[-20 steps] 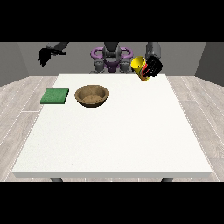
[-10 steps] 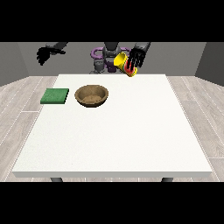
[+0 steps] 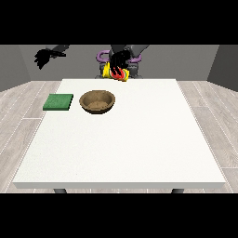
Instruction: Pick the cup and pour the ball into the bowl, then pick the bowl and place it on the pad
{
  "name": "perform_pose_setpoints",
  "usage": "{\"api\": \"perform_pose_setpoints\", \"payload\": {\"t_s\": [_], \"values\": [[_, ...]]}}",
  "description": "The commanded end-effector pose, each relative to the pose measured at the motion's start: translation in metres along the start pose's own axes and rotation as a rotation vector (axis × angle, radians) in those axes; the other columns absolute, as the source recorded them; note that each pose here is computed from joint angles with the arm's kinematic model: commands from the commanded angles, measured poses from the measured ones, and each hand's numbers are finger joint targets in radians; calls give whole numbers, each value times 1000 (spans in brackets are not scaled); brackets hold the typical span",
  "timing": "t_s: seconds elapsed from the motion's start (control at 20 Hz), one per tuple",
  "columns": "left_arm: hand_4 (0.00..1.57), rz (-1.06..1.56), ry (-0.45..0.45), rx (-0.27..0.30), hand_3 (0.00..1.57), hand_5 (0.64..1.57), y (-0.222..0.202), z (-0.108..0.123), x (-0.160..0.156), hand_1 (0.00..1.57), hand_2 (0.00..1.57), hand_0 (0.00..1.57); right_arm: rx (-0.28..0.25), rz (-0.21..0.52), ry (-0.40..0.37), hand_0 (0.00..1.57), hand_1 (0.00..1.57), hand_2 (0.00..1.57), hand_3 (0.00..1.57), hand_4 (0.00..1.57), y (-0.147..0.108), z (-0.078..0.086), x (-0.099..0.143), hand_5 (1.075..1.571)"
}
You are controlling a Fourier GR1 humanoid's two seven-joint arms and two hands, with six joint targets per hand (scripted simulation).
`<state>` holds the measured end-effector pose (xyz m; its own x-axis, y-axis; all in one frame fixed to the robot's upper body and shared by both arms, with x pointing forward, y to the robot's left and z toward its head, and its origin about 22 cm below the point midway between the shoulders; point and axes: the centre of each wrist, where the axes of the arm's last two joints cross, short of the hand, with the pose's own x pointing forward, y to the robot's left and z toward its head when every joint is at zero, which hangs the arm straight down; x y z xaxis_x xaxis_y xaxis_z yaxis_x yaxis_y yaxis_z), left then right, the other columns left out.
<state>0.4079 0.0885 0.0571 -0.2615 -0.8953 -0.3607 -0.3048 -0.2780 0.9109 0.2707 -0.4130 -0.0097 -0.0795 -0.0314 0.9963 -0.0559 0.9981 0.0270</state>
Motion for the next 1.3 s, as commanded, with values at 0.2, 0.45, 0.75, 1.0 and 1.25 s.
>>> {"api": "perform_pose_setpoints", "payload": {"t_s": [0.2,0.45,0.75,1.0,1.25], "values": [[1491,-496,-164,-44,1571,1236,0,1,40,1498,1571,1498,33,-20,-2,0,0,0,0,0,5,-10,2,1571],[1529,-580,-243,-50,1571,1137,1,8,56,1449,1571,1449,4,-5,24,0,0,0,0,0,6,-1,-7,1571],[1535,-446,-199,2,1571,1136,15,0,39,1449,1571,1449,-23,-12,60,0,0,0,0,0,13,5,-19,1569],[1571,338,225,53,1571,1156,22,-1,6,1296,1571,1296,-95,-35,64,0,0,0,0,0,1,14,-18,1568],[891,867,445,135,0,1502,7,24,-5,558,0,558,-107,-56,2,0,0,0,0,364,20,-14,-6,1568]]}}
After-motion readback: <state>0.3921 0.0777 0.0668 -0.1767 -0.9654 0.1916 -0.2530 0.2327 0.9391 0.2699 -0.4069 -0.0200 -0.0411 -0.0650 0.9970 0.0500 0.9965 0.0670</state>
